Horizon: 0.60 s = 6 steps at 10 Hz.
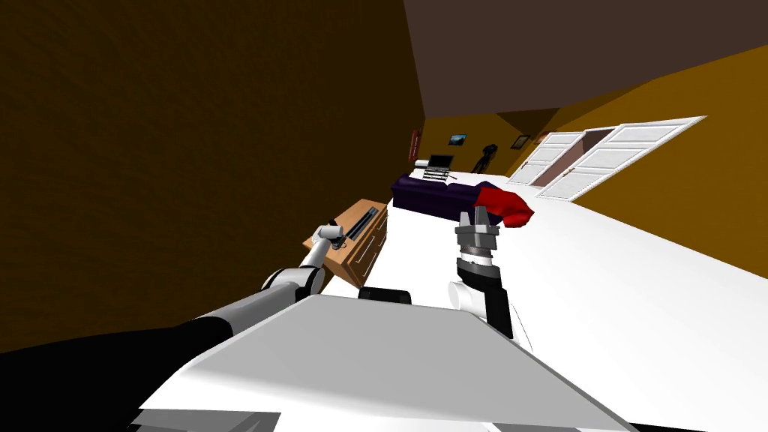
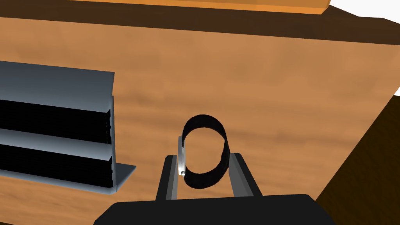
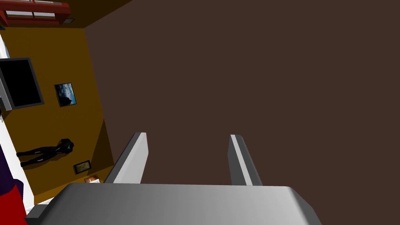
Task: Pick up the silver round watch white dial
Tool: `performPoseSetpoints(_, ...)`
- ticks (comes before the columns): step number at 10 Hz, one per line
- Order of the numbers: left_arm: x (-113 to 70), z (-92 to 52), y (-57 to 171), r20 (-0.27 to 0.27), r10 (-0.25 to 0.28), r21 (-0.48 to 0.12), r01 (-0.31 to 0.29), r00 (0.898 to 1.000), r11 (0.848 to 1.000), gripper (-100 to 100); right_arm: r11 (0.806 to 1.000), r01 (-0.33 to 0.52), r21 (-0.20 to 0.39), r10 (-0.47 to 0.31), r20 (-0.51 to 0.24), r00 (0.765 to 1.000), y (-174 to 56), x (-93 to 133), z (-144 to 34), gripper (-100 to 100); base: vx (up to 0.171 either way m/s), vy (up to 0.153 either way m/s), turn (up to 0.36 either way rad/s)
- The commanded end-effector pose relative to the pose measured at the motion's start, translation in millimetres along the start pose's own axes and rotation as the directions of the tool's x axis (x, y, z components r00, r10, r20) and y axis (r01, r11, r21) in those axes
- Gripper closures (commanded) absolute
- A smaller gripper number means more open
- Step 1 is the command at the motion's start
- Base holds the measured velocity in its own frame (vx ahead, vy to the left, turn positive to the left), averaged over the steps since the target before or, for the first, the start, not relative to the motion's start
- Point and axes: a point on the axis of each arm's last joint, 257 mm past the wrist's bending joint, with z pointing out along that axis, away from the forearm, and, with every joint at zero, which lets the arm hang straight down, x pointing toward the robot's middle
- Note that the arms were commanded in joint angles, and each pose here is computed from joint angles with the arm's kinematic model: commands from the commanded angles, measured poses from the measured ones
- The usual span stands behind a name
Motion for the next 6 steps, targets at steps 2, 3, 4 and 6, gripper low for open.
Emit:
performPoseSetpoints(2,-5.2,-7.8,-4.8,0.001,0.002,0.000,-0.002,1.000,1.000,100,1.000,0.000,0.000,0.000,0.000,1.000,0.0,0.0,0.0,0,-0.013,-0.014,0.004)
performPoseSetpoints(3,-7.5,-11.9,-7.0,0.001,0.003,0.001,-0.003,1.000,1.000,100,1.000,0.000,0.000,0.000,0.000,1.000,0.0,0.0,0.0,0,-0.048,-0.043,0.035)
performPoseSetpoints(4,-9.7,-16.0,-9.2,0.001,0.004,0.001,-0.004,1.000,1.000,100,1.000,0.000,0.000,0.000,0.000,1.000,0.0,0.0,0.0,0,-0.047,-0.039,0.023)
performPoseSetpoints(6,-7.8,-14.3,-8.2,0.003,0.005,0.003,-0.005,1.000,1.000,0,1.000,0.000,0.000,0.000,0.000,1.000,0.0,0.0,0.0,0,-0.010,-0.008,0.003)
